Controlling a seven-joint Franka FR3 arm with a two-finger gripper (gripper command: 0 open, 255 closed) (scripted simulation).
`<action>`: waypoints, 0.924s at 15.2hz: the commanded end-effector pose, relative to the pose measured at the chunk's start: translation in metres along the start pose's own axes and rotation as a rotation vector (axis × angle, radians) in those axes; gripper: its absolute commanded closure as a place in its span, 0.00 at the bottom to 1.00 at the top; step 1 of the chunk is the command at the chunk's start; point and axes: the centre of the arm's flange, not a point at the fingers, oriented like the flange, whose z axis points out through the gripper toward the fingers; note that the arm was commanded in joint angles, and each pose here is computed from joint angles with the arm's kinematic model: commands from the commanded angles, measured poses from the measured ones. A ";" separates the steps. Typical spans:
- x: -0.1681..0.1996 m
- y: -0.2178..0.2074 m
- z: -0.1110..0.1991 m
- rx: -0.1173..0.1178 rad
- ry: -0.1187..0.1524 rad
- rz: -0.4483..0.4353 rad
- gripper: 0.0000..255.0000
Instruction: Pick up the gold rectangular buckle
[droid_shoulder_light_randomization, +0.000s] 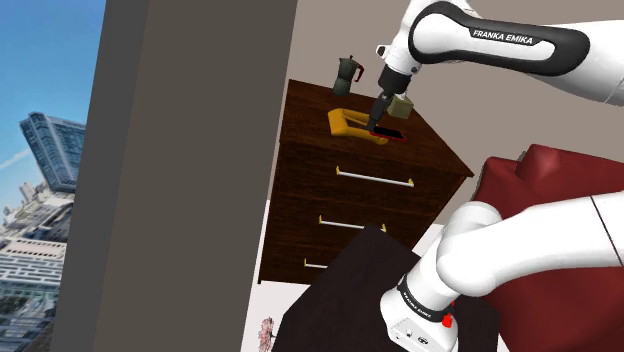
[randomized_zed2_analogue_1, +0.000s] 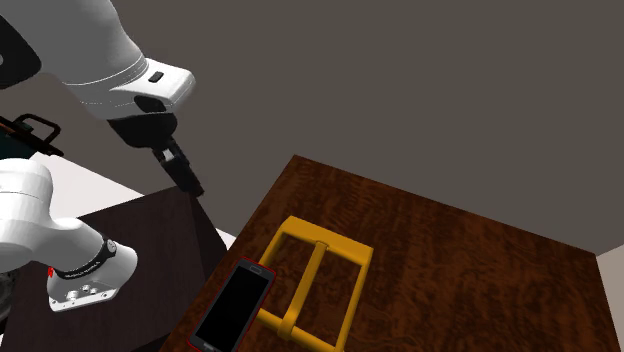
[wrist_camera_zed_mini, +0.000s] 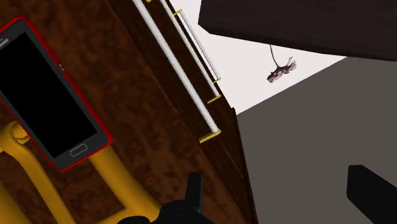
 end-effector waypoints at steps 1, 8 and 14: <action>0.001 0.028 0.010 0.002 -0.004 -0.050 0.00; 0.020 0.115 0.040 0.013 -0.016 -0.210 0.00; 0.046 0.187 0.066 0.023 -0.026 -0.348 0.00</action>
